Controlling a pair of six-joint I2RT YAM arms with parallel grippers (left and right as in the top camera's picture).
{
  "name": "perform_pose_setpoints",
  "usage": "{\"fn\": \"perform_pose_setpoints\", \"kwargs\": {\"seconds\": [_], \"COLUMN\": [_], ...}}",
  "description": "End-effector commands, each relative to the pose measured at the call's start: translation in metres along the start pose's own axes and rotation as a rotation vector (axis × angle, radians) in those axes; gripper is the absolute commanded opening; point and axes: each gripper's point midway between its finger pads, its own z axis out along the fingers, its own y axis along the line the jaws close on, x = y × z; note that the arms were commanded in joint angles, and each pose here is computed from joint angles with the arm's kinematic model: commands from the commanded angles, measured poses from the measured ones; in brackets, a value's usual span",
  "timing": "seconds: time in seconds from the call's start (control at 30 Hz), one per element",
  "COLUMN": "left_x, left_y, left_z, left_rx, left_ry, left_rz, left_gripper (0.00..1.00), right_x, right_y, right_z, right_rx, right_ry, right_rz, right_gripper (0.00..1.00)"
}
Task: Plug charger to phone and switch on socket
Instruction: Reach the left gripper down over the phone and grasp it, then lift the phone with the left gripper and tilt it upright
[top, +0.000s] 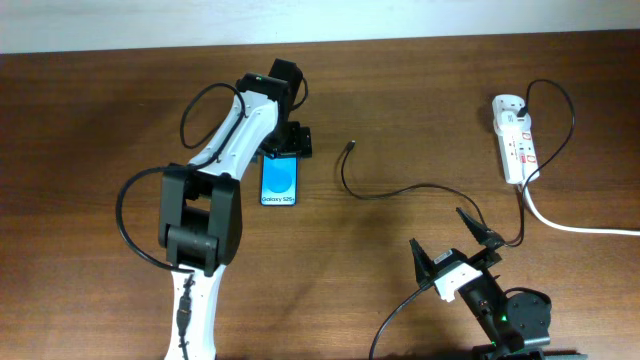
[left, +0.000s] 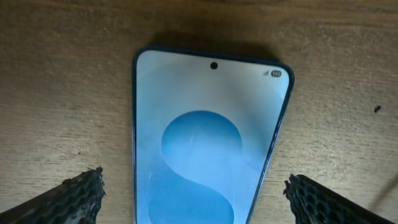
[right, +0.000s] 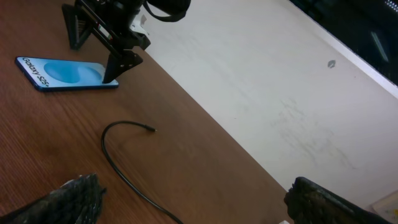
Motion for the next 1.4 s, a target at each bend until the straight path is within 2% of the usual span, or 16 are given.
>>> {"fn": "perform_pose_setpoints", "kwargs": {"seconds": [0.0, 0.37, 0.57, 0.77, 0.83, 0.9, 1.07, 1.23, 1.3, 1.37], "left_x": [0.0, 0.026, 0.042, 0.035, 0.032, 0.028, 0.004, -0.031, -0.037, -0.037], "left_y": [0.005, 0.0, 0.007, 0.004, 0.003, 0.006, 0.003, 0.002, -0.006, -0.016], "left_z": [0.012, 0.034, 0.051, 0.052, 0.052, 0.051, 0.0, -0.08, -0.098, -0.105], "left_rx": [-0.027, 0.014, -0.018, -0.007, -0.007, -0.018, -0.003, 0.07, 0.18, 0.312], "left_ry": [0.009, 0.103, 0.136, 0.106, 0.094, 0.082, 0.042, -0.073, -0.086, -0.055], "left_rz": [0.016, 0.02, 0.05, 0.049, 0.049, 0.046, 0.037, 0.001, -0.018, -0.034], "left_gripper": [0.99, 0.99, 1.0, 0.84, 0.75, 0.74, 0.73, 0.72, 0.67, 0.53], "right_x": [0.0, 0.0, 0.0, 0.0, 0.0, 0.0, 0.0, 0.0, 0.0, 0.0], "right_y": [0.004, 0.004, 0.004, 0.004, 0.004, 0.004, 0.004, 0.004, 0.004, 0.004], "right_z": [0.0, 0.0, 0.0, 0.0, 0.0, 0.0, 0.0, 0.0, 0.0, 0.0], "right_rx": [-0.013, -0.013, -0.013, -0.013, -0.013, -0.013, -0.013, -0.014, -0.013, -0.013], "right_ry": [-0.007, -0.007, -0.007, -0.007, -0.007, -0.007, -0.007, -0.007, -0.007, -0.007], "right_rz": [0.005, 0.005, 0.005, 0.005, 0.005, 0.005, 0.005, 0.005, 0.005, 0.005], "right_gripper": [0.98, 0.98, 0.98, 0.98, 0.98, 0.98, 0.98, 0.98, 0.98, 0.98]}}
